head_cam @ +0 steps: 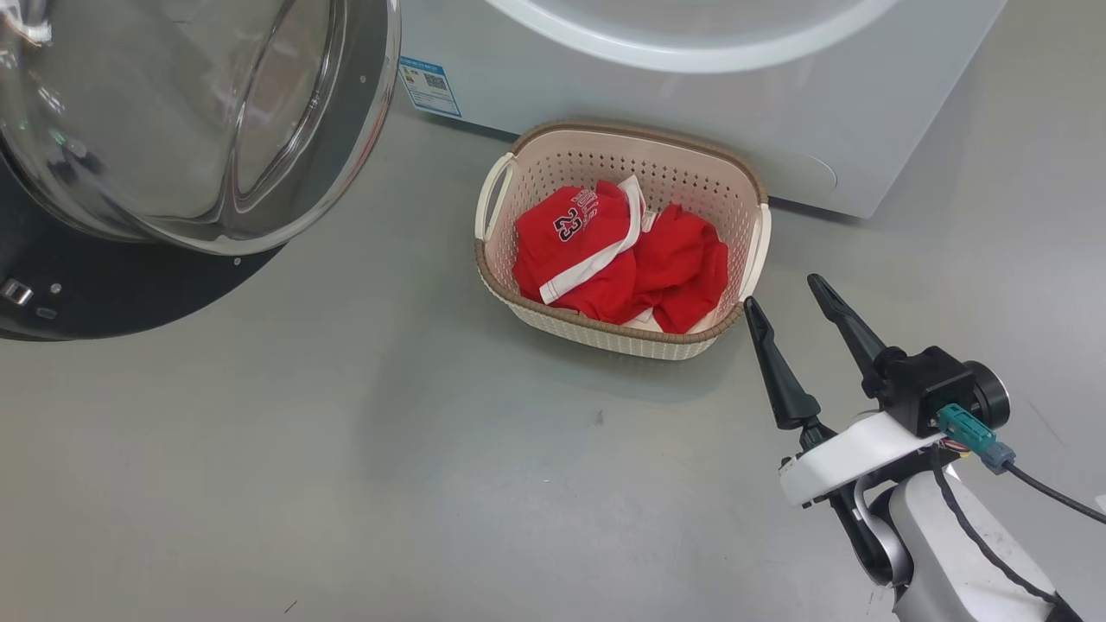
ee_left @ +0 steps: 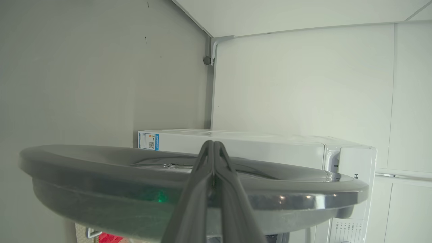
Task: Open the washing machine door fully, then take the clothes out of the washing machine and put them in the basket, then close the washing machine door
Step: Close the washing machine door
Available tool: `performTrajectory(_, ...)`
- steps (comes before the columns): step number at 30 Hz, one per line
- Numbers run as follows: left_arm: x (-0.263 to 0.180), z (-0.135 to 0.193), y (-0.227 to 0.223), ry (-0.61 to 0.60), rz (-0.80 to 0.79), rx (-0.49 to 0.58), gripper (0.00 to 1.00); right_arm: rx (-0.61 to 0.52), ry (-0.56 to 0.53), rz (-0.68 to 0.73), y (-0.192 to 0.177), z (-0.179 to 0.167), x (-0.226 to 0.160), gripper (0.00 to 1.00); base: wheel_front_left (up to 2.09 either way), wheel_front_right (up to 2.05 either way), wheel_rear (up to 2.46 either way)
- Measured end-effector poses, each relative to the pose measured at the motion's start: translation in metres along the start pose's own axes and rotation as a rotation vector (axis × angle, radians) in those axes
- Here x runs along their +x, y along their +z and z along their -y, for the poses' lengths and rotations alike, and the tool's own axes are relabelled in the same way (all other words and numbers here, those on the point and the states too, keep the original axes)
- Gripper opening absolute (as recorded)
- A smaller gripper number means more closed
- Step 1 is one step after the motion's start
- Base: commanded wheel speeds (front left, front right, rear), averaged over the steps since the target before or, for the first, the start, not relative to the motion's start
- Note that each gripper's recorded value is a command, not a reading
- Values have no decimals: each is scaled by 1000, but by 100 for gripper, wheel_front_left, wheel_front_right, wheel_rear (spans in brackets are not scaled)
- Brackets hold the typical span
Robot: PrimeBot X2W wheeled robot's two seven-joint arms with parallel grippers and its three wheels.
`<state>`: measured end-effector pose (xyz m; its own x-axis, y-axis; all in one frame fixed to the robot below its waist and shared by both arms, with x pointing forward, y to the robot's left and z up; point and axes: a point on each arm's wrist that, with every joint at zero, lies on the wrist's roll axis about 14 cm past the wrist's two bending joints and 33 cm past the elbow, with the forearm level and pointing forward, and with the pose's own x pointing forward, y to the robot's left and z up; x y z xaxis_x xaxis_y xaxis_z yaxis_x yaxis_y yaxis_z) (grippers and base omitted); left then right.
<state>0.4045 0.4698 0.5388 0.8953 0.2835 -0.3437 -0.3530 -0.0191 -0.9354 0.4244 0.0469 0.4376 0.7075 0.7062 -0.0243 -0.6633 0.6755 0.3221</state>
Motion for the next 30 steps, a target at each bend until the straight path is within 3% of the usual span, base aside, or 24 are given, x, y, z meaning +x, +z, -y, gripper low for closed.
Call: performTrajectory(30,-10,8,-59,-95,-235,-26,0,-11,14,7,9,-15,0,100,0,0,0)
